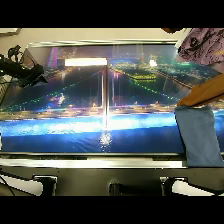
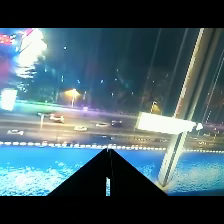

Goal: Fold the clothes and pants, and hang the long-sleeved shirts on hangers.

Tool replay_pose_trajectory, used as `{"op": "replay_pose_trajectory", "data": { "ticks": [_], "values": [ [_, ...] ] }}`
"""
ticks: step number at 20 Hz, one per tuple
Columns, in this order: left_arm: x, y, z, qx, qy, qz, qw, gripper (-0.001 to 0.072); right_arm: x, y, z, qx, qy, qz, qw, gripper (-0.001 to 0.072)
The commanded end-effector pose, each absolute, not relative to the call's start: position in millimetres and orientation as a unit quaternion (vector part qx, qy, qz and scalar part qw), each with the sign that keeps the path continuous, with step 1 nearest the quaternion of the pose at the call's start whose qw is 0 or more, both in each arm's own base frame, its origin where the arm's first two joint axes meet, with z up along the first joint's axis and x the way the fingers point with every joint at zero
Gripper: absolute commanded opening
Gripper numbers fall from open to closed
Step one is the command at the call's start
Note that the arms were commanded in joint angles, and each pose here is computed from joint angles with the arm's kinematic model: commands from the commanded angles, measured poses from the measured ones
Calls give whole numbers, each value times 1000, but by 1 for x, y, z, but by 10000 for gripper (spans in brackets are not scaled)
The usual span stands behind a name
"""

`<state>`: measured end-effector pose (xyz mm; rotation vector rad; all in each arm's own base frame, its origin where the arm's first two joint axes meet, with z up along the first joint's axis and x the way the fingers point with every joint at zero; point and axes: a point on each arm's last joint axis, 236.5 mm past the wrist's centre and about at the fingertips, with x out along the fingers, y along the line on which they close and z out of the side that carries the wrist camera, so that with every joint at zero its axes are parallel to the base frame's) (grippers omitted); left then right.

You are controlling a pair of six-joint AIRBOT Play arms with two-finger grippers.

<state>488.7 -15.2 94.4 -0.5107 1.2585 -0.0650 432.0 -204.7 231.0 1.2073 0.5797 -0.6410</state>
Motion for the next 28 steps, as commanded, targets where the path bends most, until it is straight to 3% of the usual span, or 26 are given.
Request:
{"op": "replay_pose_trajectory", "data": {
  "ticks": [1,9,13,16,22,28],
  "values": [
    [488,-15,95,-234,582,-31,778,16,416,-196,228,576,276,-314,702,25],
    [488,-15,95,-231,582,-33,779,16,378,-216,206,553,298,-405,664,25],
    [489,-15,95,-232,580,-33,780,16,414,-215,223,664,205,-381,610,25],
    [489,-15,95,-230,580,-34,781,16,430,-206,225,722,183,-361,561,25],
    [489,-15,95,-230,580,-34,781,16,429,-195,229,765,170,-359,506,25],
    [489,-15,95,-230,580,-34,780,16,423,-193,224,762,180,-370,500,25]
  ]
}}
